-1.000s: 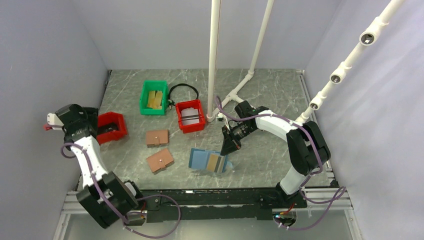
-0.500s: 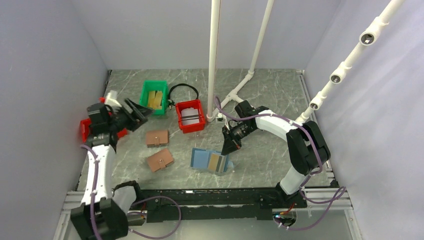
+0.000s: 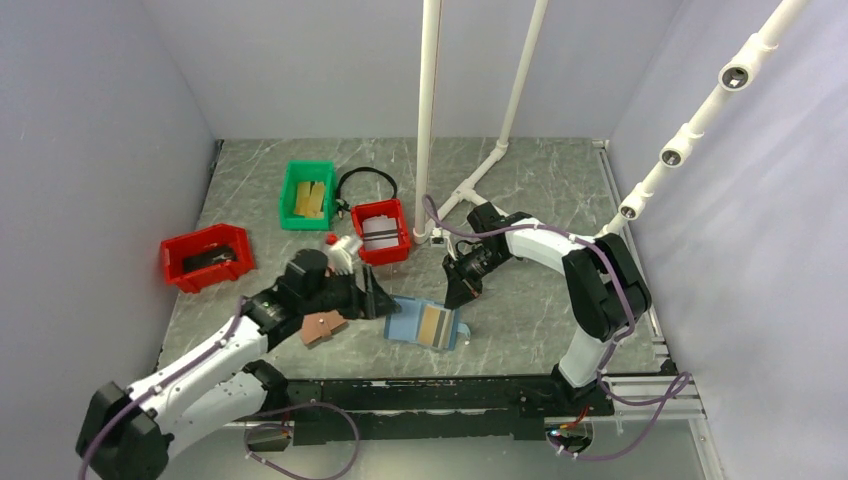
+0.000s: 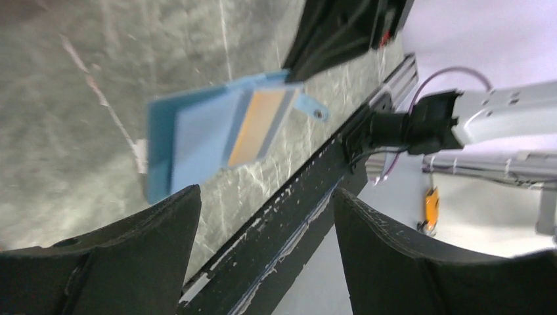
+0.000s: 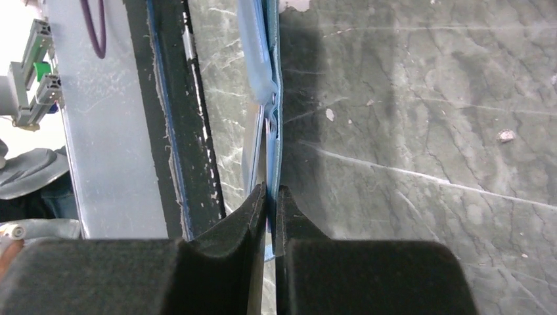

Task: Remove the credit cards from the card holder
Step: Remove the credit card from the card holder.

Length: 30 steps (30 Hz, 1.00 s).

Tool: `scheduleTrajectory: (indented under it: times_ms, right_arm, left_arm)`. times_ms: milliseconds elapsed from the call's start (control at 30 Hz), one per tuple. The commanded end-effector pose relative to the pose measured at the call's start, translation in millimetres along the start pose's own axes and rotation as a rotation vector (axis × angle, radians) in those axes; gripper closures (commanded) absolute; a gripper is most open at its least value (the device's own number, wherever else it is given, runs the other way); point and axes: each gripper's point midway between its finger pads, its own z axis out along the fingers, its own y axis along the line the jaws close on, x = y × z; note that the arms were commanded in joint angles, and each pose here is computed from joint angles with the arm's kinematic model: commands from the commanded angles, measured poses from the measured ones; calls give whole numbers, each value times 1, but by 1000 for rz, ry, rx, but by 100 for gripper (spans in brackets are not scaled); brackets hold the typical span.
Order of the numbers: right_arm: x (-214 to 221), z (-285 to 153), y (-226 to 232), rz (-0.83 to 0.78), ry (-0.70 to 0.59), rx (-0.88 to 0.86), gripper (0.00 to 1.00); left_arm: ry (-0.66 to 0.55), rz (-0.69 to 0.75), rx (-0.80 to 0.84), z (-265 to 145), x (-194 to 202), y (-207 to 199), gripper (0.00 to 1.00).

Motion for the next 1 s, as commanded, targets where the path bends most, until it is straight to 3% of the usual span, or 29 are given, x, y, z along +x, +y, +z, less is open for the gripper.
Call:
scheduleTrajectory:
  times_ms: [0, 133, 300, 433, 600, 967]
  right_arm:
    - [-8, -3, -15, -17, -1, 64, 89]
    - [-8, -3, -17, -10, 3, 81, 76]
    - [-9, -5, -18, -12, -2, 102, 49]
    - [-10, -7, -17, -18, -13, 111, 38]
    - [-9, -4, -18, -2, -11, 108, 36]
    - [-14, -6, -10, -30, -22, 83, 43]
  left_arm:
    - [-102, 63, -10, 30, -6, -19, 22]
    - [-56, 80, -26, 60, 15, -20, 25]
    - [-20, 67, -39, 87, 30, -13, 25]
    - [-18, 64, -54, 96, 35, -4, 24]
    - [3, 72, -43, 102, 40, -2, 22]
    - [94, 118, -138, 108, 59, 9, 23]
